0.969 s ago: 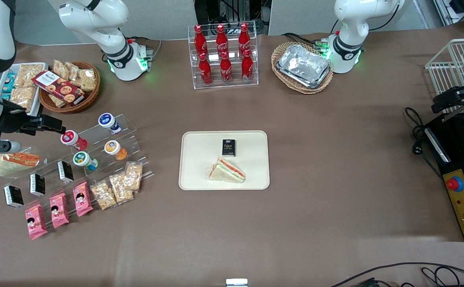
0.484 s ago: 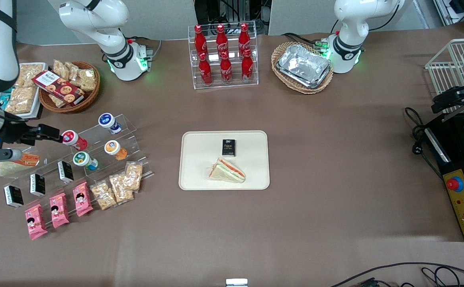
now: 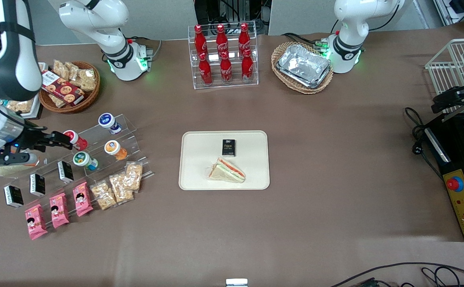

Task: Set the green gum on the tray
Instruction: 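Close the right gripper around the green-lidded gum tub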

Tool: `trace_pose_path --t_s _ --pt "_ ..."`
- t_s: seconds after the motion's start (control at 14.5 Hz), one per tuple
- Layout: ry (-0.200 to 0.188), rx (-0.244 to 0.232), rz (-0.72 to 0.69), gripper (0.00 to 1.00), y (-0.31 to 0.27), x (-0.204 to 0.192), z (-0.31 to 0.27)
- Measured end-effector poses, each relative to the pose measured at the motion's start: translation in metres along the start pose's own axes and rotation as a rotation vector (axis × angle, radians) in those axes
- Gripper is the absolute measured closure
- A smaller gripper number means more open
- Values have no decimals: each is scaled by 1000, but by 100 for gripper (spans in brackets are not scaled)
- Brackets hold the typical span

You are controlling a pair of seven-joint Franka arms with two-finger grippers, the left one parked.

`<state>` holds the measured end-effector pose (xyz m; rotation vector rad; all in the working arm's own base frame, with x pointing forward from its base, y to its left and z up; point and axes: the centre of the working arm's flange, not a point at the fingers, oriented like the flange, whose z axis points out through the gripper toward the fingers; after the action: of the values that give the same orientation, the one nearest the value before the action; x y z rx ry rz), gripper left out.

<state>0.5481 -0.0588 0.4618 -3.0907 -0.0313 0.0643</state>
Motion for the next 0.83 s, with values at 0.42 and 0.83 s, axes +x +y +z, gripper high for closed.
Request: trace_pose_path --t_s 0.42,0.83 --pt "26 -18 -13 0 2 -17 59" --pt "64 -57 -36 0 6 -20 85"
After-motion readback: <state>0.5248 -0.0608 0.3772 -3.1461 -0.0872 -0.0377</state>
